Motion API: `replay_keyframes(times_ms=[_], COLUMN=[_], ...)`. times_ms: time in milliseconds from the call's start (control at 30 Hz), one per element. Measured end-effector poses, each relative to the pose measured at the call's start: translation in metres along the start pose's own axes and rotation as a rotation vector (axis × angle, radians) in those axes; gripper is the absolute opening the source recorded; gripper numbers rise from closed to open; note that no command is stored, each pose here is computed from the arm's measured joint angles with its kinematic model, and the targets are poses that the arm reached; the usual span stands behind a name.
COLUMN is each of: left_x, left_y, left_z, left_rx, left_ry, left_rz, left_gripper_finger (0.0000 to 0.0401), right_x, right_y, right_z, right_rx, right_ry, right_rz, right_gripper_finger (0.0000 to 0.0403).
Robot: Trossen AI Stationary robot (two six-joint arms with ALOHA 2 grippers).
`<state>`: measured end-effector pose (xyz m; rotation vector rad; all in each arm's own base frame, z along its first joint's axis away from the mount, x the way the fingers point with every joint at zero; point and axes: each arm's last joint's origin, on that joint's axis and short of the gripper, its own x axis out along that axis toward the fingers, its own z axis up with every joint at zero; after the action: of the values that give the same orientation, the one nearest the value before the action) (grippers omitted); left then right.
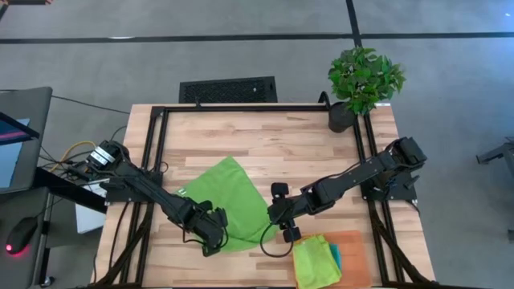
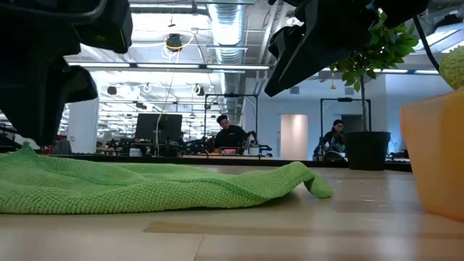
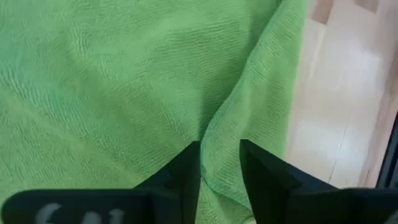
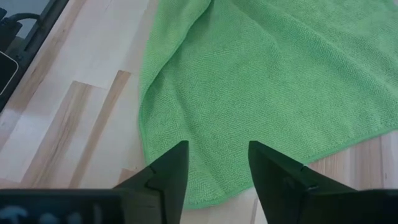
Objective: Fold microfiber towels
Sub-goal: Fold the green microfiber towel
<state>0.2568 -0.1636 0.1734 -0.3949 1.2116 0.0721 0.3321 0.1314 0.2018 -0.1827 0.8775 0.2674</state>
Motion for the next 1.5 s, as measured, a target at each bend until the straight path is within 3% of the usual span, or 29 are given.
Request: replay_keyframes(times_ms=[133, 667, 1000, 1500], left_x=[0.0, -0.0003, -0.0003, -0.0003], left_y=[0.0013, 0.0063, 0.0047, 0.0058], left_z=[-0.0011, -0.0052, -0.0062, -0.0047], left_rx=[0.047, 0.054, 0.09, -0.012], left_ry=[0.012, 0.054, 0.076, 0.023], left_rz=[0.013, 0.064, 0.036, 0.079], left_gripper_finger=[0.0113, 0.0112, 0.0006, 0.0039], right_x=[0.0, 0.0, 0.0001, 0.0001], right_y=[0.0, 0.0, 0.0, 0.0], right_z=[0.0, 0.0, -0.0001, -0.0001], right_rx=[0.0, 0.0, 0.0, 0.0], right_ry=[0.0, 0.0, 0.001, 0.001], right_rz=[0.0, 0.0, 0.0, 0.0], right_gripper_finger=[0.0197, 0.0194, 0.0191, 0.0188])
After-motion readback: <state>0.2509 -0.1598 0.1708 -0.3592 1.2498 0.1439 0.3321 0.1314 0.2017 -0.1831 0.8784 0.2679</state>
